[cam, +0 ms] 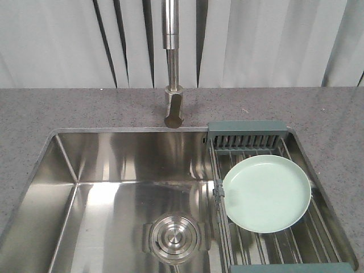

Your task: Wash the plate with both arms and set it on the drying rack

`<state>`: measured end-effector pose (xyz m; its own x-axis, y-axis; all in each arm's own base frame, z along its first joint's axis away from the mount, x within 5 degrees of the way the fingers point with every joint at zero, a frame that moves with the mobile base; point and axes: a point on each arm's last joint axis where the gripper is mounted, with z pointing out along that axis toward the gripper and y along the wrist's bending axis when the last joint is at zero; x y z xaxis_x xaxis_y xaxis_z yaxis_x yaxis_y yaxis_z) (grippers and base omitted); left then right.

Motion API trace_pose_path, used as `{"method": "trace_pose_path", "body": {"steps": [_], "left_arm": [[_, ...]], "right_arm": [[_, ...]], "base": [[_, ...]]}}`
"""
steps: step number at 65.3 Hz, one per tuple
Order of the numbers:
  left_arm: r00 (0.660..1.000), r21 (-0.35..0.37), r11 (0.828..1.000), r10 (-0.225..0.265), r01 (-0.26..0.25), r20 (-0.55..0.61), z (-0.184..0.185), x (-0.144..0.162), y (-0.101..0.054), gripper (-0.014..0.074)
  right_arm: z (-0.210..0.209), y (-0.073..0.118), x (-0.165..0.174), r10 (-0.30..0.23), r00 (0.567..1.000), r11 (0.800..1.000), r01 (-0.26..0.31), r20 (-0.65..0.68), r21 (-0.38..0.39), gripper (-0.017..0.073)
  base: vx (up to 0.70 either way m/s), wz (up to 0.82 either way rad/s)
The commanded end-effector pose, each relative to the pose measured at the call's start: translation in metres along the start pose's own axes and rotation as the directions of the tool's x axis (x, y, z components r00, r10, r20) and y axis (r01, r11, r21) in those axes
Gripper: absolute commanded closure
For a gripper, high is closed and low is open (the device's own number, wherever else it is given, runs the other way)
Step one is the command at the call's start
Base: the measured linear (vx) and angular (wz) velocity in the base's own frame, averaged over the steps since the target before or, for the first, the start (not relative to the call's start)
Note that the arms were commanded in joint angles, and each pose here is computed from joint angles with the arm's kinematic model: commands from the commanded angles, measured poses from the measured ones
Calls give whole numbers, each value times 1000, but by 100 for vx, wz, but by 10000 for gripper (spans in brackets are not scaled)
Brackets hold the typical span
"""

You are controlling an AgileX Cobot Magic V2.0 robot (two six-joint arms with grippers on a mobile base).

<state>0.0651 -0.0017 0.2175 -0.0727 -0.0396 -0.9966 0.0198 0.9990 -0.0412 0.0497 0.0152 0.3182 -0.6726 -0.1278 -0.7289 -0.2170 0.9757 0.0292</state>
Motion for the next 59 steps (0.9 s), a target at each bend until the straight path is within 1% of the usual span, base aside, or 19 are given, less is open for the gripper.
{"method": "trace_pose_path", "body": {"steps": [1,7,15,21,50,59], "left_arm": [[988,-10,1000,-12,14,155,-3,-4,1,600],[984,-9,1000,-23,25,176,-6,3,2,600],[976,-11,1000,16,-14,216,-12,1,1,600],[978,-10,1000,7,-5,210,-12,2,1,600],[982,-10,1000,4,-2,189,-11,4,1,600],[975,-8,1000,-2,4,220,-12,0,1,600]], "right_arm": [[-5,0,-10,-3,997,1000,2,73,8,180],[-5,0,-10,-3,997,1000,2,71,8,180],[-5,0,-10,-3,997,1000,2,71,8,180],[-5,0,-10,-3,997,1000,2,71,8,180],[-5,0,-10,-3,997,1000,2,71,8,180],[-5,0,-10,-3,997,1000,2,71,8,180]], "base": [[0,0],[0,0],[0,0],[0,0],[0,0],[0,0]]}}
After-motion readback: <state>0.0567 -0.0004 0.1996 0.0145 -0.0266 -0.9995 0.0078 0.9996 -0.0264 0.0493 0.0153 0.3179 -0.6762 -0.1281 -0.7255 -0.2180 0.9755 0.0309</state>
